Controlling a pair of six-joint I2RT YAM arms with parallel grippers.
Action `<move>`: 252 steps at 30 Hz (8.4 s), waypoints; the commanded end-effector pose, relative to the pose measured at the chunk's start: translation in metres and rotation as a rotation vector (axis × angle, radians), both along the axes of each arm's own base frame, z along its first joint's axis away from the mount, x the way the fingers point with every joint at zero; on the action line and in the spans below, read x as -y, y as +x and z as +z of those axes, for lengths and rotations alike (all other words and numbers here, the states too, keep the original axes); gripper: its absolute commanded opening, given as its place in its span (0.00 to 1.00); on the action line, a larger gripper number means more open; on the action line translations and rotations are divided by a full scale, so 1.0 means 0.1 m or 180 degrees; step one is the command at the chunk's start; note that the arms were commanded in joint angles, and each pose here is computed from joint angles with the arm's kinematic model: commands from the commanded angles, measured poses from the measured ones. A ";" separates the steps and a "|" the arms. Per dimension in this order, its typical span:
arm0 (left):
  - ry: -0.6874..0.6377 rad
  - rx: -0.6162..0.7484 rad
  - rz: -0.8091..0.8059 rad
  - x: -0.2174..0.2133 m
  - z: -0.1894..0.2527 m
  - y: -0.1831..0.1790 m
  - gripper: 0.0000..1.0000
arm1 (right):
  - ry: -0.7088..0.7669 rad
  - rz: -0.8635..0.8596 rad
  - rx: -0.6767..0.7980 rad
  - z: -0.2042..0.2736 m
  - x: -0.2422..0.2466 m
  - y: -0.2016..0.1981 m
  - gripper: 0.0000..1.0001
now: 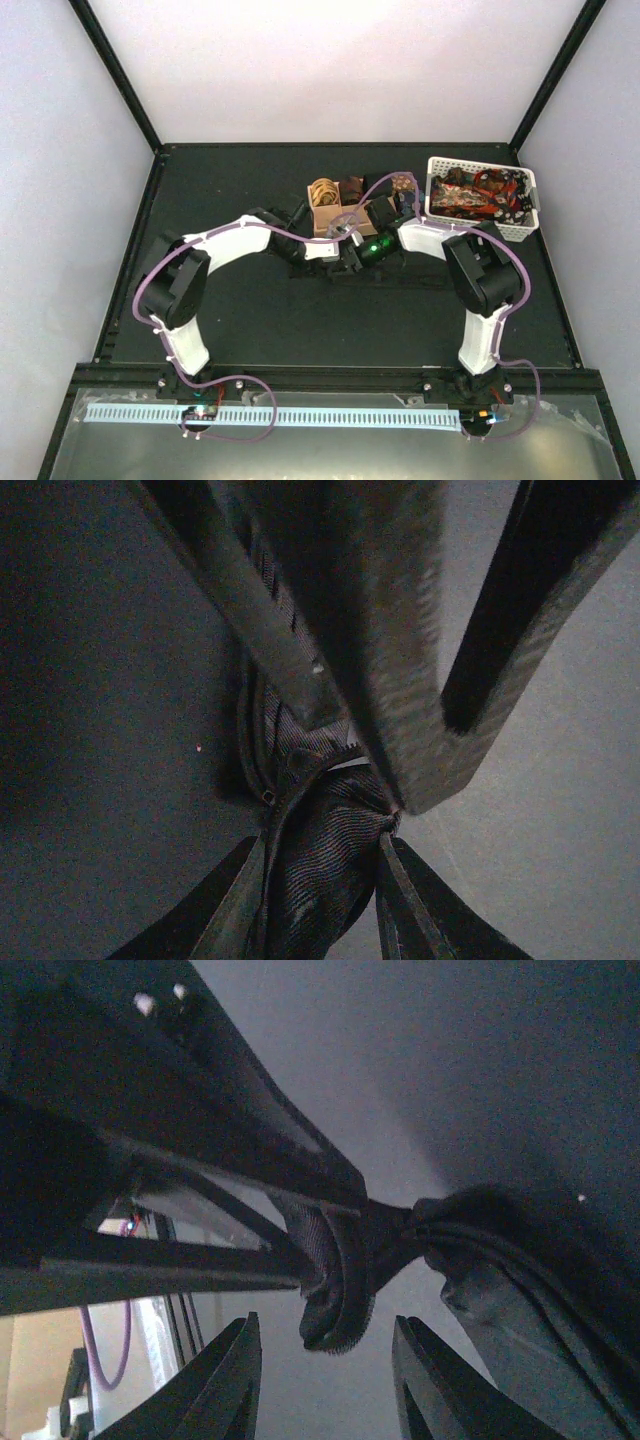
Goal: Roll the ties
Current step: Roll the tie at the center of the board.
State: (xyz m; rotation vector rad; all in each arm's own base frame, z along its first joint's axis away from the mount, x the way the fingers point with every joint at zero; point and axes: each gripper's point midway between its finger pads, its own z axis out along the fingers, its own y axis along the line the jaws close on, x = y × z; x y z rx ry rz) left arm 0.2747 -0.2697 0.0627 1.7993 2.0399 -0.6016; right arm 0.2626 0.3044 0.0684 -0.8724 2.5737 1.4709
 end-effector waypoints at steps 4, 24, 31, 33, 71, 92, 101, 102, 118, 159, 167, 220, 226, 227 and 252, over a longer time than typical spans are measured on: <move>0.0000 -0.0040 -0.0116 0.07 0.00 0.00 0.31 | 0.0164 -0.0180 0.0048 0.06 -0.14 0.24 0.40; -0.0003 -0.0116 -0.0053 0.11 0.02 0.05 0.34 | 0.0029 -0.0065 0.0009 -0.10 -0.19 0.14 0.07; -0.0302 -0.0064 0.0258 0.03 0.20 0.16 0.65 | 0.0038 -0.0189 -0.0243 -0.16 0.01 0.12 0.01; -0.0406 0.0013 0.0342 0.02 0.27 0.20 0.71 | 0.0074 -0.0271 -0.0348 -0.18 0.07 0.13 0.01; -0.1056 0.0116 0.0032 0.61 0.58 -0.01 0.68 | -0.0346 -0.0744 -0.0646 -0.70 0.52 0.22 0.01; -0.1443 0.0769 0.0095 0.55 0.02 0.17 0.68 | -0.0358 -0.0689 -0.0616 -0.69 0.51 0.23 0.02; -0.1106 0.0487 -0.0137 0.57 -0.12 0.07 0.49 | -0.0331 -0.0661 -0.0559 -0.62 0.49 0.27 0.07; -0.1091 0.0469 -0.0176 0.57 -0.13 0.04 0.49 | -0.0331 -0.0660 -0.0560 -0.61 0.49 0.27 0.07; -0.0699 0.0263 -0.0141 0.51 -0.29 0.02 0.22 | -0.0334 -0.0565 -0.0464 -0.47 0.52 0.29 0.18; -0.0572 -0.0167 0.0096 0.61 -0.33 0.18 0.28 | -0.0643 -0.0665 -0.0173 -0.63 0.55 0.38 0.01; -0.1492 0.0207 0.0338 0.49 0.09 0.31 0.62 | -0.0847 -0.0713 -0.0256 -0.78 0.68 0.37 0.01; -0.0655 0.0057 0.0574 0.69 -0.47 0.35 0.27 | -0.0349 -0.0660 -0.0321 -0.25 0.84 0.40 0.20; -0.0421 0.0114 0.0493 0.68 -0.57 0.32 0.27 | 0.0013 -0.0721 -0.0406 0.01 0.74 0.34 0.42; -0.0396 0.0129 0.0480 0.68 -0.58 0.32 0.27 | 0.0055 -0.0747 -0.0399 0.04 0.72 0.36 0.42; -0.0170 0.0266 0.0305 0.77 -0.63 0.29 0.30 | -0.0285 -0.0975 -0.0394 -0.38 0.69 0.57 0.28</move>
